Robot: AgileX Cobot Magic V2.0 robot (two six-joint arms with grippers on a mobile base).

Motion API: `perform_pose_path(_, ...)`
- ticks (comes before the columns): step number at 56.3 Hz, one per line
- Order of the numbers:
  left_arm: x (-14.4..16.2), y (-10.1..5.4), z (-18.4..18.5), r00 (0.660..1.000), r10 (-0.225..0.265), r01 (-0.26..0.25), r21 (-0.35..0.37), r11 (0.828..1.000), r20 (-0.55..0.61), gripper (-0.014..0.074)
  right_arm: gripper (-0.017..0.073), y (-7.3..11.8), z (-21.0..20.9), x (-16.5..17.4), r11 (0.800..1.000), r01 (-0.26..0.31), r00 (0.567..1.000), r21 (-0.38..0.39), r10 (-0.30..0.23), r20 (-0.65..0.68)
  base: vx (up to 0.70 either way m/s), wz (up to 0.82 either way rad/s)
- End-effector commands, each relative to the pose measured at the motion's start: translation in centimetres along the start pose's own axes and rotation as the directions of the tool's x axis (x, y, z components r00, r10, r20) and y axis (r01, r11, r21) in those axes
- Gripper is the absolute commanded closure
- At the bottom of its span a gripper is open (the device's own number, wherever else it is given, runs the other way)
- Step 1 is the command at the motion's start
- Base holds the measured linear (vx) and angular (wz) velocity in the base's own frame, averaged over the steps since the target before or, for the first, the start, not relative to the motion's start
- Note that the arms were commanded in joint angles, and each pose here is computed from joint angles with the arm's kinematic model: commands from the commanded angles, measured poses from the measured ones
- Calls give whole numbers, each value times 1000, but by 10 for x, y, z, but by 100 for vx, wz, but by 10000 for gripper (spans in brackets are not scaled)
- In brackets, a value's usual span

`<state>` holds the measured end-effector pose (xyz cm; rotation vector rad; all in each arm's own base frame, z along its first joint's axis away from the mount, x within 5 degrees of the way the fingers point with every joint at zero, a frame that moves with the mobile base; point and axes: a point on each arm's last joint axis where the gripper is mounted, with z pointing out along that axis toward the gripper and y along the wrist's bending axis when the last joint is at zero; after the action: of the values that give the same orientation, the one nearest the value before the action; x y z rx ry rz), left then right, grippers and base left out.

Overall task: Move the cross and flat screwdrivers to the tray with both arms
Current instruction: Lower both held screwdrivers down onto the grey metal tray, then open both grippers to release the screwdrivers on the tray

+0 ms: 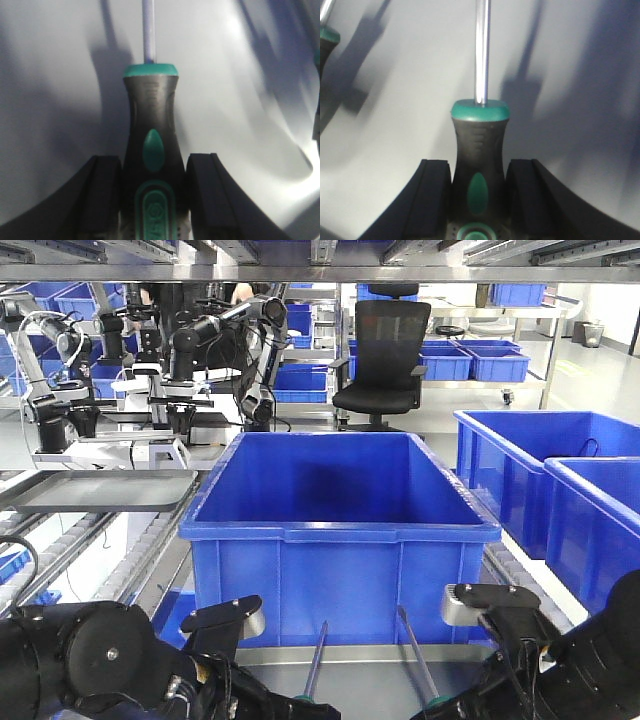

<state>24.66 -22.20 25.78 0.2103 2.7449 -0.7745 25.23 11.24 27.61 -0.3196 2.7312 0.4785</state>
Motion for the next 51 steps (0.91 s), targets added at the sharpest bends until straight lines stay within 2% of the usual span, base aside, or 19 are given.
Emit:
perform_pose_path(1, -5, -13, -20, 998, -13, 9, 62, 998, 60, 589, 561, 7, -15, -8, 999, -4, 996, -33, 7, 90, 0, 0)
perform_pose_path(7, -6, -14, -20, 997, -38, 34, 66, 997, 67, 585, 559, 7, -15, -8, 999, -5, 996, -32, 7, 92, 0, 0)
perform_pose_path(20, -7, -14, -20, 996, -39, 34, 68, 997, 76, 526, 517, 6, -15, -9, 999, -5, 995, -32, 8, 95, 0, 0)
perform_pose_path(28, -7, -14, -20, 996, -45, 39, 74, 996, 78, 426, 437, 7, -15, -9, 999, -8, 995, -36, 11, 97, 0, 0)
perform_pose_path(42, -6, -15, -20, 996, -52, 47, 79, 996, 70, 164, 230, 7, -15, -9, 999, -13, 995, -44, 18, 100, 0, 0)
perform_pose_path(51, -5, -14, -20, 997, -51, 46, 76, 996, 61, 79, 161, 7, -15, -9, 999, -12, 995, -44, 17, 101, 0, 0)
